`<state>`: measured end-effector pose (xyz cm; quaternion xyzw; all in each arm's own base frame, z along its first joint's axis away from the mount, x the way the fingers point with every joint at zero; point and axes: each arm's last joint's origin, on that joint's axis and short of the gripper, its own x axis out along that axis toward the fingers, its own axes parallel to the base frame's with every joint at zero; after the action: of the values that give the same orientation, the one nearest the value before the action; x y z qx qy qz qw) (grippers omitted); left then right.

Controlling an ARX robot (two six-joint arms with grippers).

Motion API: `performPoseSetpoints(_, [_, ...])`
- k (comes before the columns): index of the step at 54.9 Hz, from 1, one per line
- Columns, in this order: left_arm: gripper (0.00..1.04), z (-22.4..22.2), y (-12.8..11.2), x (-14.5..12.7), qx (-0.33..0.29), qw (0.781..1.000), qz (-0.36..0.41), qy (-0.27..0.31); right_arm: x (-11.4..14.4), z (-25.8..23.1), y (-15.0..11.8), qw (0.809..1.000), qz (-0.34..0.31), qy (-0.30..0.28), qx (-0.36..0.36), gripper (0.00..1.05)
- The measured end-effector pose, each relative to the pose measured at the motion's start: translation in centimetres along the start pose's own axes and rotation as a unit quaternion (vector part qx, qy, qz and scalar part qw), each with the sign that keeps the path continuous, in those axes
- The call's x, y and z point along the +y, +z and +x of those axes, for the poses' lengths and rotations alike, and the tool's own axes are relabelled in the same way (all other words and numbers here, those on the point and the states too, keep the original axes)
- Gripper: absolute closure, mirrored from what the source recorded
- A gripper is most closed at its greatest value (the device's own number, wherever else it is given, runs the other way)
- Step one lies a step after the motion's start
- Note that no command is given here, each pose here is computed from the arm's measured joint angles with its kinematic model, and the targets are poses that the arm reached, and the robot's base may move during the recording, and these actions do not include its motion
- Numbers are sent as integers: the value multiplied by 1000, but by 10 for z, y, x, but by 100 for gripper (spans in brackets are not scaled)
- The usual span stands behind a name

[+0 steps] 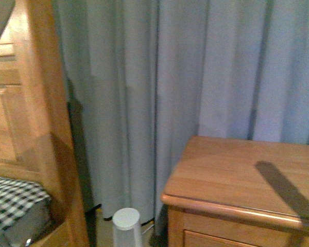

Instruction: Clean up trash

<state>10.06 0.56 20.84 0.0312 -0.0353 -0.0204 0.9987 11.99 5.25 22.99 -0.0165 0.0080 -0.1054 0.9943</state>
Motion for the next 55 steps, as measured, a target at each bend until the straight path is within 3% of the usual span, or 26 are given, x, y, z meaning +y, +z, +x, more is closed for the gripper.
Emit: performPoseSetpoints(55, [77, 0, -2, 0, 2, 1000, 0, -1, 0, 0, -1, 1000, -1, -1, 2, 85])
